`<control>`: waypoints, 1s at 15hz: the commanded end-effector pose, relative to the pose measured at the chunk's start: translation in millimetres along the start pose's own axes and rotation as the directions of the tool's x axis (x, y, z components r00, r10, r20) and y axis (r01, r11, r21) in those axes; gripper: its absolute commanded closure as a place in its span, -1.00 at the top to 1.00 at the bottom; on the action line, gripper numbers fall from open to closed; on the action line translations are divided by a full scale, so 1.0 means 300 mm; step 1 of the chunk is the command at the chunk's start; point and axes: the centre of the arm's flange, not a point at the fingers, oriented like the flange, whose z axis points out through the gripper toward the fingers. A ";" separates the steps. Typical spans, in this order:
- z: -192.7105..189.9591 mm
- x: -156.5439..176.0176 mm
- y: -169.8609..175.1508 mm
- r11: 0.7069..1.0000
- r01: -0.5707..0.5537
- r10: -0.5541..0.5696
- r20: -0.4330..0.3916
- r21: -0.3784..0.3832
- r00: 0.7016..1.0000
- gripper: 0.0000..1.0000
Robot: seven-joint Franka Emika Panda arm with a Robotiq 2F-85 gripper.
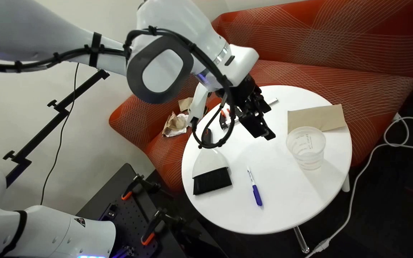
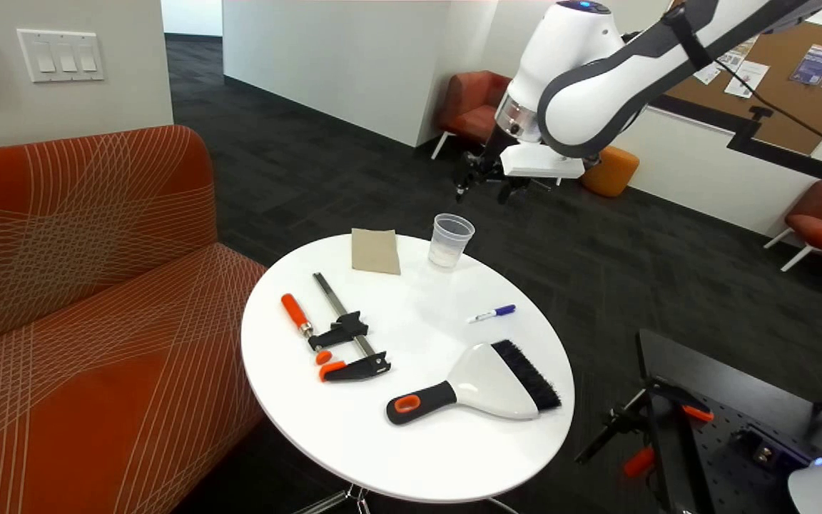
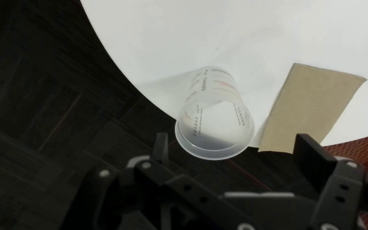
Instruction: Pick up the pen from the table and put it in the plastic cup. Pick up the pen from the plastic cup and put it back on the table. Pick up the plastic cup and move it to the left.
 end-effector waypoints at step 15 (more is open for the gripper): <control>0.276 0.151 -0.107 0.926 0.371 -0.377 0.110 0.067 0.920 1.00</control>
